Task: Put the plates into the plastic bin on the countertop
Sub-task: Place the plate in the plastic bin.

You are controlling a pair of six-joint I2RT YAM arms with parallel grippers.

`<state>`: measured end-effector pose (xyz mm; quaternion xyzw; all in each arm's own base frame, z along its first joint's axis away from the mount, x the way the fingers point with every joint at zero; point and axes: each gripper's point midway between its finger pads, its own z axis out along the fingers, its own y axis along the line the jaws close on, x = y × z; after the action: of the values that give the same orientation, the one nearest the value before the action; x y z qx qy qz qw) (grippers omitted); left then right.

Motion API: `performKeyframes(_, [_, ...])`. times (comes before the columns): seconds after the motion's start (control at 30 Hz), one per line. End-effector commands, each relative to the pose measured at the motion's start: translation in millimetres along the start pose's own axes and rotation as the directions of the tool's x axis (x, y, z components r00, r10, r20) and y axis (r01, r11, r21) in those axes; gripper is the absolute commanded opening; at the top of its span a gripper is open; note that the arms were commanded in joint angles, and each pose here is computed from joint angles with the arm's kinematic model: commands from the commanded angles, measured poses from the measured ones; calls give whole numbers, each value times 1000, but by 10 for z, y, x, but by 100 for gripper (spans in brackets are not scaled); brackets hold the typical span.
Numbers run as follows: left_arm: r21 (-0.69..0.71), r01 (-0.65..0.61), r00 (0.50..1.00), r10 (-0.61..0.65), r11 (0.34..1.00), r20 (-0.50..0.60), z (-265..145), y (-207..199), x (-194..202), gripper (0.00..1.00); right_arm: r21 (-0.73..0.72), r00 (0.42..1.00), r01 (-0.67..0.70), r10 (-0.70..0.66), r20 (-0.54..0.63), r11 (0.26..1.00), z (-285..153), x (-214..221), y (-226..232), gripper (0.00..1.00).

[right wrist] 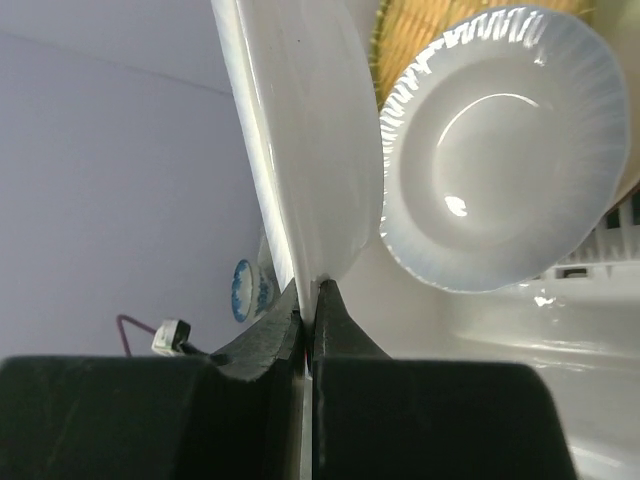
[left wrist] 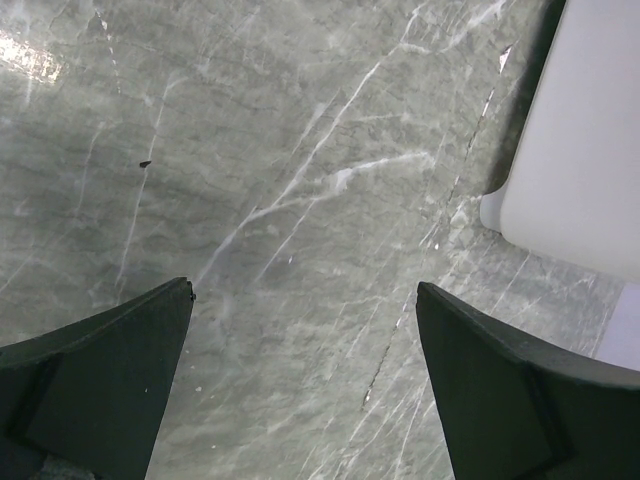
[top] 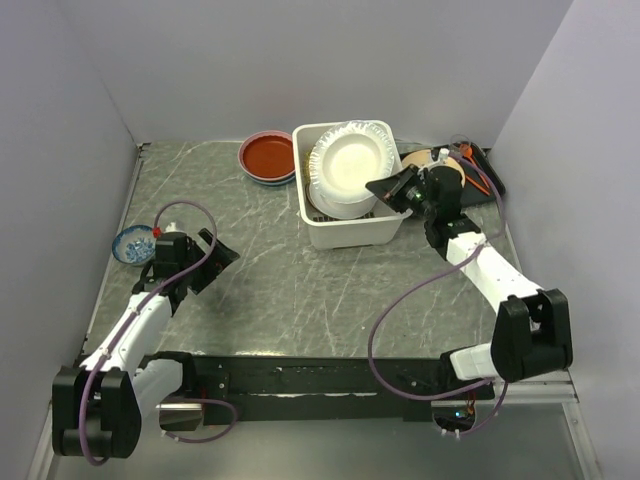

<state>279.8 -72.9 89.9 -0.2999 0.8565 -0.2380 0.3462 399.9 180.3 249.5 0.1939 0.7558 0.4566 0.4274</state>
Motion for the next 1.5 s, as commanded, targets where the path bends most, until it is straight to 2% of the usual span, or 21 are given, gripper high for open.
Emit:
performKeyframes(0.0, [38, -18, 999, 16, 999, 36, -41, -85, -66, 99, -231, 994, 77, -56, 98, 970, 26, -430, 683, 0])
performKeyframes(0.43, [-27, -3, 998, 5, 1000, 58, -60, 62, -64, 99, -237, 999, 37, -31, 30, 971, 417, -366, 455, 0])
performKeyframes(0.9, [-9, -8, 999, 8, 1000, 50, -21, 7, -82, 99, -184, 999, 42, -43, -1, 982, 418, -265, 279, 0])
performKeyframes(1.0, [-9, -7, 999, 7, 1000, 37, 15, 9, -66, 99, -152, 999, 36, -40, -26, 988, 456, -200, 157, 3])
performKeyframes(1.17, [-8, -8, 999, 9, 1000, 36, 45, -6, -83, 99, -103, 998, 42, -47, -50, 994, 473, -127, 2, 17])
performKeyframes(1.2, [-8, -10, 999, 11, 1000, 40, 49, -12, -98, 99, -91, 997, 38, -44, -64, 995, 497, -96, -50, 25])
performKeyframes(1.3, [-6, -15, 999, 16, 1000, 45, 65, -48, -142, 99, -65, 994, 35, -42, -101, 997, 519, -20, -146, 37])
performKeyframes(1.33, [-7, -17, 999, 18, 1000, 49, 70, -75, -177, 99, -58, 993, 33, -40, -110, 998, 522, 4, -176, 45])
performKeyframes(1.47, [10, -25, 997, 24, 1000, 72, 96, -192, -309, 99, -21, 992, 40, -42, -117, 999, 492, 59, -302, 56])
